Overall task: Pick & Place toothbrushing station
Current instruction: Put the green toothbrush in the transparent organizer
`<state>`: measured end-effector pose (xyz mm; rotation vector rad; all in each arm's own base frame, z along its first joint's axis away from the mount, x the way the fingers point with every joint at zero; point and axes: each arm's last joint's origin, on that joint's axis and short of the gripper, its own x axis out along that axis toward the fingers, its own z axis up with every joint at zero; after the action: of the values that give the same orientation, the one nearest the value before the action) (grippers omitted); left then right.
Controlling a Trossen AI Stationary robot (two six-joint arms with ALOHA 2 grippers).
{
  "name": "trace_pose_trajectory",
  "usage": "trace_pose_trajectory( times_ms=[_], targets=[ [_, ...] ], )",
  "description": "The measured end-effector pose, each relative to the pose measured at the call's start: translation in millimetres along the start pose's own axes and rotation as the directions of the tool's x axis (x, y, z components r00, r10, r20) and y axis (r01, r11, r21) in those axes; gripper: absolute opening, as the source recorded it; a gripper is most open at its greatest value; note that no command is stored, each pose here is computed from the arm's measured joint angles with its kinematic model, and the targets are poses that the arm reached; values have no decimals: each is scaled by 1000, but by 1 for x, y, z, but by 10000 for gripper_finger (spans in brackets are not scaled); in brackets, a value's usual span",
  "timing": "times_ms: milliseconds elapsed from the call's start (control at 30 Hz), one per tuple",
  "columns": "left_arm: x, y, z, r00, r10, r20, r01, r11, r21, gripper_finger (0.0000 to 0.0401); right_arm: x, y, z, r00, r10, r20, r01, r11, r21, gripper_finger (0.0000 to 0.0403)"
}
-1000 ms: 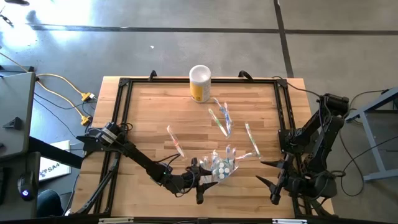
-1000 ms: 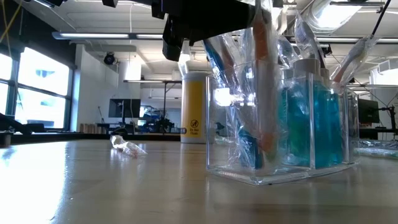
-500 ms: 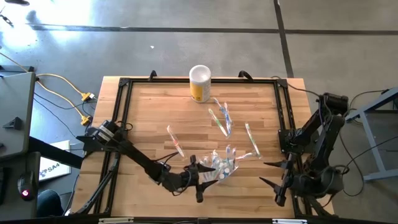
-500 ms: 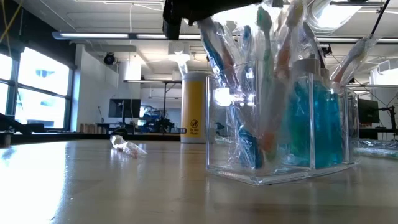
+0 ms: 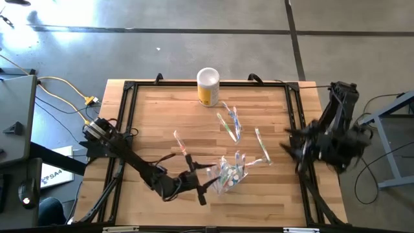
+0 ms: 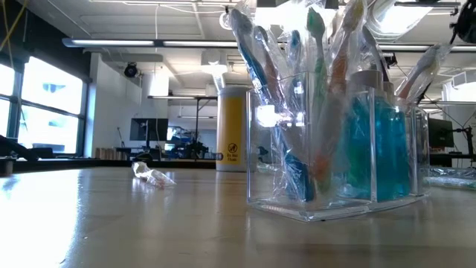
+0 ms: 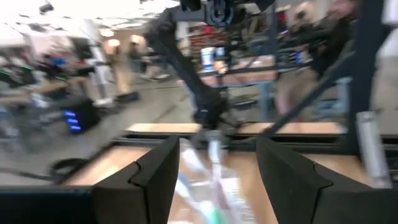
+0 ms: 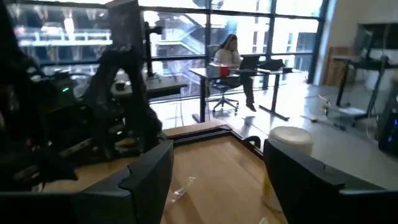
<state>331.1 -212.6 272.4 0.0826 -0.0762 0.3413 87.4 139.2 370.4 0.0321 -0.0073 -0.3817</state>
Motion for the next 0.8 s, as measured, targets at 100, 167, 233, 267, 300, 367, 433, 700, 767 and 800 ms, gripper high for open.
trace_pose_trajectory(
  times_ms=[100,167,233,267,300,367,433,700,767,800],
  targets=[
    [-2,7,10,998,64,-2,-64,997,38,205,7,-29,5,998,-56,1,55,995,79,242],
    [-3,12,14,994,111,-17,-111,994,17,205,10,-49,2,996,-90,1,89,988,124,242],
    [-4,16,17,987,154,-40,-154,988,1,205,11,-69,-7,993,-117,2,115,979,166,242],
    [-4,19,18,984,168,-53,-168,986,22,205,11,-78,-13,992,-129,2,127,973,191,242],
    [-4,22,19,983,172,-65,-169,984,51,205,11,-87,-20,990,-139,3,135,965,223,242],
    [-6,26,21,980,180,-90,-170,980,105,205,10,-101,-34,988,-156,2,148,944,295,242],
    [-4,32,23,974,202,-105,-188,973,137,205,9,-110,-48,987,-159,3,150,932,330,242],
    [4,54,28,953,270,-136,-242,951,192,205,8,-115,-63,988,-156,4,149,951,270,242],
    [8,57,27,949,283,-139,-255,948,189,205,8,-115,-63,988,-156,4,149,951,269,242],
    [9,58,27,948,287,-139,-259,947,189,205,8,-115,-63,988,-156,4,150,953,262,242]
  ],
)
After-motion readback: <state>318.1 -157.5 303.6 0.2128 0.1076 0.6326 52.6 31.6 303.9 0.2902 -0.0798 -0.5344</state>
